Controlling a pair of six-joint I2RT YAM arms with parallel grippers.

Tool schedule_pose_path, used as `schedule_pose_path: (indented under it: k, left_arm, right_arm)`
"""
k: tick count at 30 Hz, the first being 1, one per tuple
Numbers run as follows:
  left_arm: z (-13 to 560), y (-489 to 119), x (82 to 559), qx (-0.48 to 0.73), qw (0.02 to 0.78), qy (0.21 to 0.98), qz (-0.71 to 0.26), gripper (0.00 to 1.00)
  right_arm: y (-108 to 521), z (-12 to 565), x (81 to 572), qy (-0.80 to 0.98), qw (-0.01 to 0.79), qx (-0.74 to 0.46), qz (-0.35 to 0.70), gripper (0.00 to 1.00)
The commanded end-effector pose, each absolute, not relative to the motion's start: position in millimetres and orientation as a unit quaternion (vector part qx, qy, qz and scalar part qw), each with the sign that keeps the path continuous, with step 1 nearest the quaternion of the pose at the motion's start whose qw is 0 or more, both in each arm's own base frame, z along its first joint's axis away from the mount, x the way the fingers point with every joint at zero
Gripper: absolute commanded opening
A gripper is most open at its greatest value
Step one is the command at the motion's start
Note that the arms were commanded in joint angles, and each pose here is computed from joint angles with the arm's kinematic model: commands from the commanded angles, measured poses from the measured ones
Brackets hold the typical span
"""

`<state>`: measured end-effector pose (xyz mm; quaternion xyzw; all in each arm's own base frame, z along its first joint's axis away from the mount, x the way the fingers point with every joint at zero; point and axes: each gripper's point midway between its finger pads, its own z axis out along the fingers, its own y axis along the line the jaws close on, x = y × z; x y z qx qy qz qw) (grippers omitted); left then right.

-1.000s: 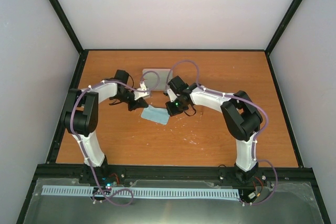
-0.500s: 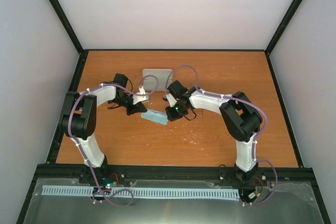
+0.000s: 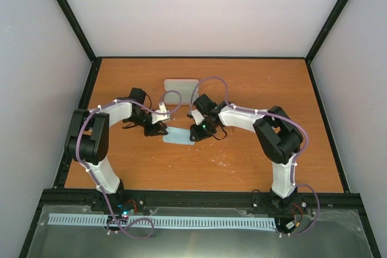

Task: Organize the sunglasses
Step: Fold the glasses cleaning cloth at the center of the board.

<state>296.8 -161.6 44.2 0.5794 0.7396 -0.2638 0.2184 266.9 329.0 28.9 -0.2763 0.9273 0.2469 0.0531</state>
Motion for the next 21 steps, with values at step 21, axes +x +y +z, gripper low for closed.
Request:
schedule_pose_path:
  k: [21]
  left_arm:
    - [38, -147, 325, 0.573, 0.209, 0.758, -0.229, 0.04]
  right_arm:
    - [319, 24, 298, 0.954, 0.076, -0.237, 0.168, 0.27]
